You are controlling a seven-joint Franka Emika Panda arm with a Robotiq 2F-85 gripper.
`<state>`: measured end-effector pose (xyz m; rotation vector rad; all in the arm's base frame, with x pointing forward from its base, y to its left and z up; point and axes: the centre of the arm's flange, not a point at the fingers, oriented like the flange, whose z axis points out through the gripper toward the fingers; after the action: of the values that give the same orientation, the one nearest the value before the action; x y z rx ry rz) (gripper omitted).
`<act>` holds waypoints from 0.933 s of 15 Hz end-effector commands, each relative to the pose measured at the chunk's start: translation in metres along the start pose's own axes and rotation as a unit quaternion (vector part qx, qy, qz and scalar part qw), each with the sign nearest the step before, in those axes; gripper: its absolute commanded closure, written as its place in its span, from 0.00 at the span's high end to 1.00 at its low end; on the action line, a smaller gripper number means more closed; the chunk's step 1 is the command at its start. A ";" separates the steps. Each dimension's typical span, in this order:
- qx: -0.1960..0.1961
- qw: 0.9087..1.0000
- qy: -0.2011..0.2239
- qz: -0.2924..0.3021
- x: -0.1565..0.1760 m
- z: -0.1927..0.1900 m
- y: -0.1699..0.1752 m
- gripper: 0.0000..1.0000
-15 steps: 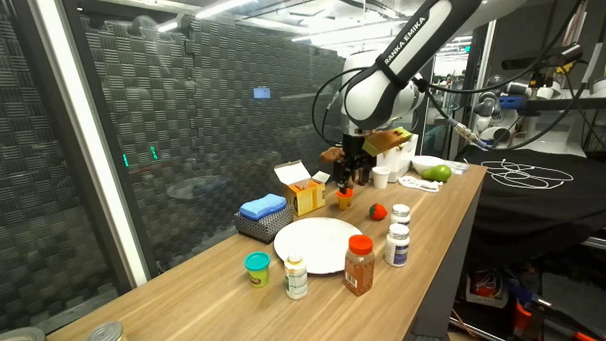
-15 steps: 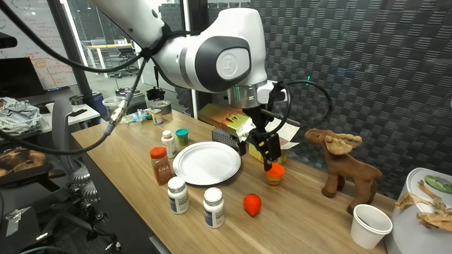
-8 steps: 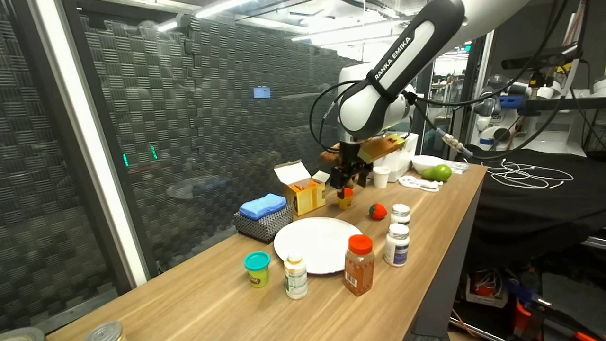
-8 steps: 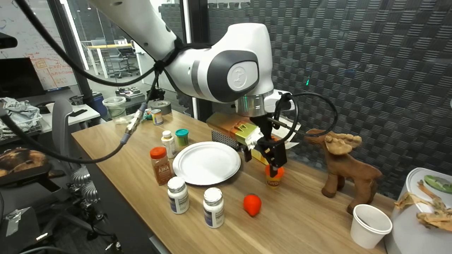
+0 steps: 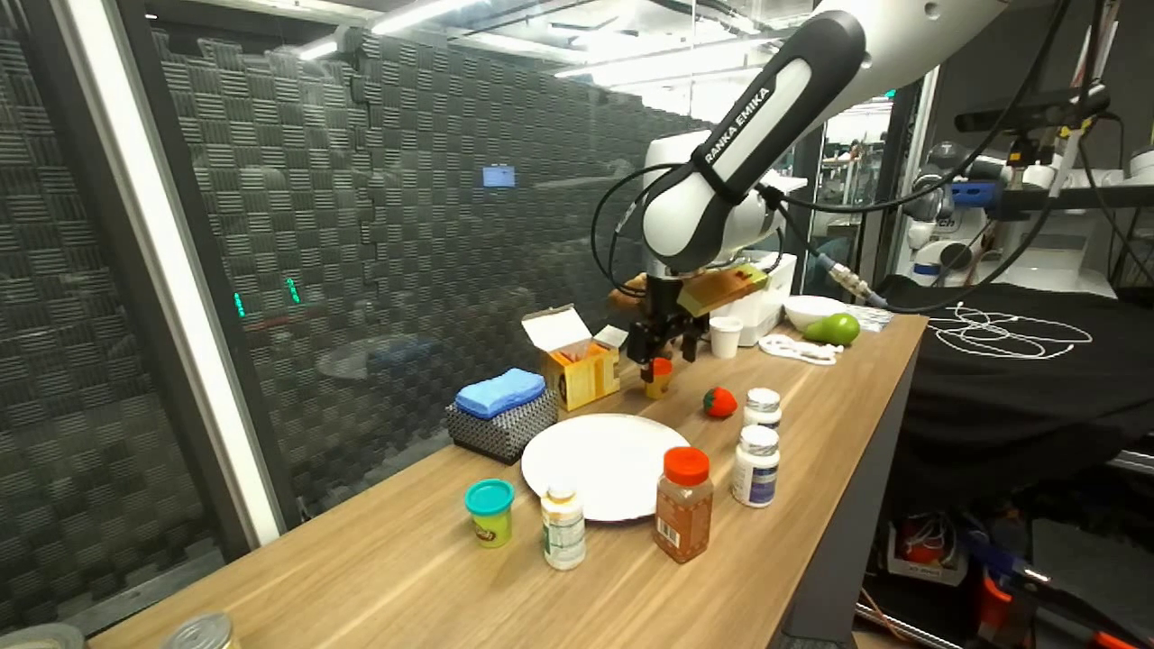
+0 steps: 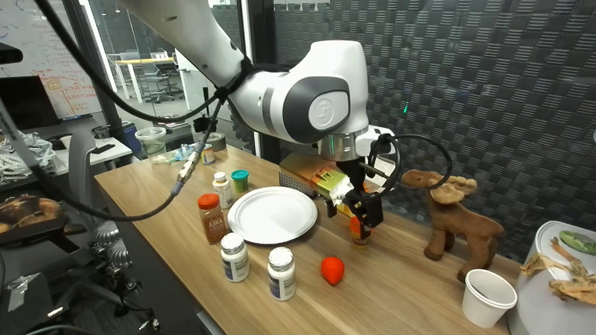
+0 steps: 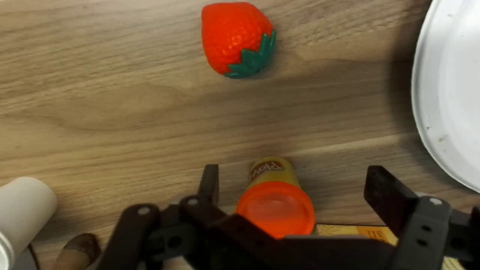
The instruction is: Pick up all the objects surrounding the white plate and arrange them on the plate
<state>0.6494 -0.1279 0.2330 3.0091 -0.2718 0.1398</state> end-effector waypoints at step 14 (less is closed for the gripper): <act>0.005 1.000 0.011 0.008 0.031 0.005 0.007 0.27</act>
<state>0.6683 -0.1380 0.2295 3.0086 -0.3043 0.1766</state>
